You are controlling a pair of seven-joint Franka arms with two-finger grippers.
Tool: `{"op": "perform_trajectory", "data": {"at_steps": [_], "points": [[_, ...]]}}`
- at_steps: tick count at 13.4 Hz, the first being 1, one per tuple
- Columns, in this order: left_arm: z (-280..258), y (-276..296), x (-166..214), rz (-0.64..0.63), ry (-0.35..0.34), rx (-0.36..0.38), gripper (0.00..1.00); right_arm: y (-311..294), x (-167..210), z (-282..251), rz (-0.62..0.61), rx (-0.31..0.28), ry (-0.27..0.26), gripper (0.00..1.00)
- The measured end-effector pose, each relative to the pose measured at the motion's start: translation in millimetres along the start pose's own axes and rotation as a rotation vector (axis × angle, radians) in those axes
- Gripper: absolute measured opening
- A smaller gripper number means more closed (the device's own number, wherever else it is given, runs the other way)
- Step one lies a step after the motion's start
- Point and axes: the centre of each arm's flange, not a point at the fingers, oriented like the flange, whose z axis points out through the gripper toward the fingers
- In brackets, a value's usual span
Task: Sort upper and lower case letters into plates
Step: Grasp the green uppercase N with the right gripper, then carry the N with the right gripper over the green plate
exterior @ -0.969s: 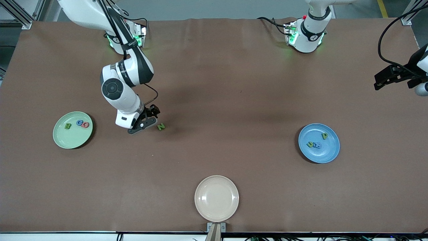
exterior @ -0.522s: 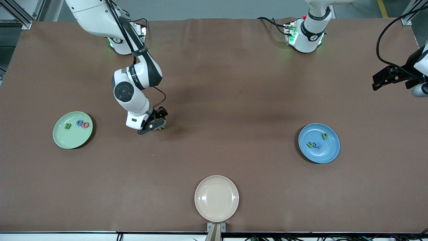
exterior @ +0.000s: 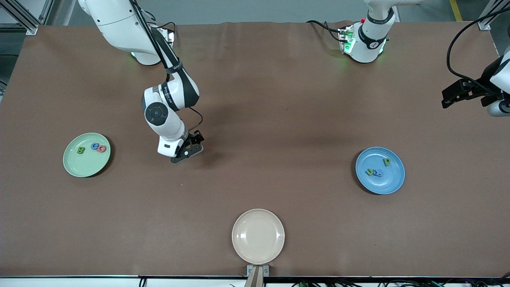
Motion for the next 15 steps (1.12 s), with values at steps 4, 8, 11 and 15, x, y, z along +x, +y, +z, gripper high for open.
{"op": "perform_trajectory", "data": {"at_steps": [4, 8, 11, 15], "points": [[-0.5, -0.7, 1.2, -0.002, 0.009, -0.001, 1.00, 0.3, 3.3, 5.6, -0.001, -0.002, -0.004, 0.72], [1.6, -3.1, 4.7, -0.006, 0.018, -0.002, 1.00, 0.4, 4.1, 9.1, -0.001, -0.003, -0.008, 0.61], [3.0, -3.4, 5.9, -0.006, 0.017, -0.002, 1.00, 1.9, 4.8, 10.2, 0.001, -0.005, -0.008, 0.50], [8.4, -4.2, 10.5, -0.007, 0.015, -0.003, 1.00, 4.1, 6.1, 8.7, 0.005, -0.007, -0.002, 0.33]]}}
